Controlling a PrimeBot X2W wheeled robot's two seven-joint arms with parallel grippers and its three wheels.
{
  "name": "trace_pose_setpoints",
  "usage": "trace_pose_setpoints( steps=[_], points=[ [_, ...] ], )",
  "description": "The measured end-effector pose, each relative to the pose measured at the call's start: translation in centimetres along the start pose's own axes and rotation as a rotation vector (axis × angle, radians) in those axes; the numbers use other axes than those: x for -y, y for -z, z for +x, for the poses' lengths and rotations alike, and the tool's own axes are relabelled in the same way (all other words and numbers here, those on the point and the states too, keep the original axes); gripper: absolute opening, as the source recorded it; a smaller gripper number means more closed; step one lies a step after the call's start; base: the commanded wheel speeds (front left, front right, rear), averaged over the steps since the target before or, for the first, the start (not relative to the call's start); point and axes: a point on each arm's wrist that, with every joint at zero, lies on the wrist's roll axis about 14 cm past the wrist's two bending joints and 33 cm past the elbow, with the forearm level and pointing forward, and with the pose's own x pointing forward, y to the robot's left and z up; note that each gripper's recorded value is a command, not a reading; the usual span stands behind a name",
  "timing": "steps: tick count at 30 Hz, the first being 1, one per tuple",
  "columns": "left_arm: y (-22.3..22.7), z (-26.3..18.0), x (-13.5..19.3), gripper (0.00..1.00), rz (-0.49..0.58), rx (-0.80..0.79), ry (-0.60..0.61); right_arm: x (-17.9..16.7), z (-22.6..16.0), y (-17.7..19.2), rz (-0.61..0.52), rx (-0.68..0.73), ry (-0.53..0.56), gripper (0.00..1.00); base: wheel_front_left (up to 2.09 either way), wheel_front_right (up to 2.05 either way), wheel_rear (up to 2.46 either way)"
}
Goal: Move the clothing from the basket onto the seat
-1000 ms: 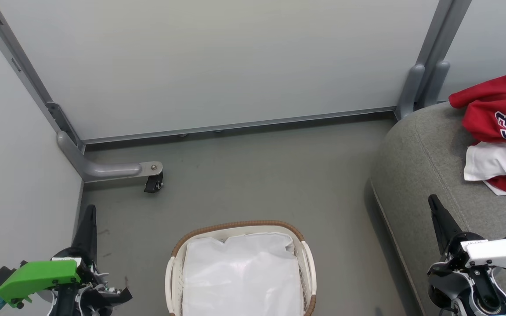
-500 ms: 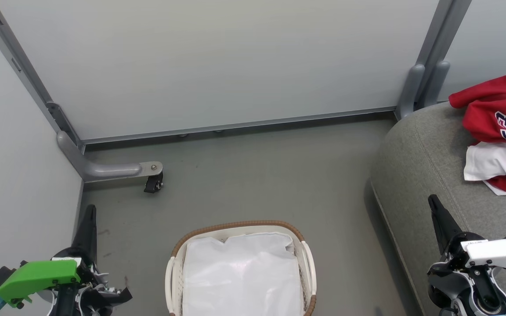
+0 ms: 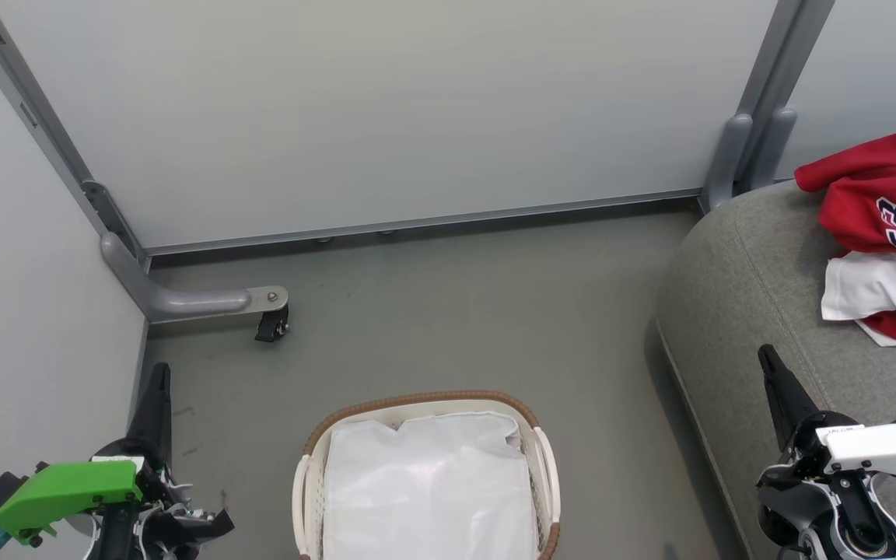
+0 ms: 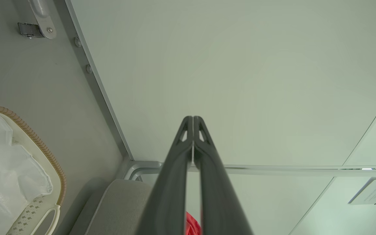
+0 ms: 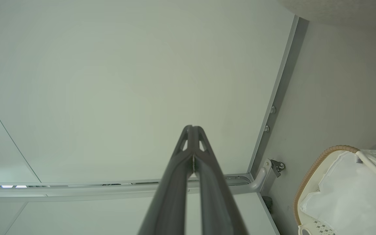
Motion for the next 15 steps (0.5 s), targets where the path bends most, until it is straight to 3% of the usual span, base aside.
trace_pose_setpoints(
  steps=[15],
  points=[
    [0.0, 0.0, 0.01, 0.0, 0.0, 0.0, 0.0, -0.01, 0.0, 0.0, 0.0, 0.0, 0.0, 0.0, 0.0, 0.0, 0.0]
  ],
)
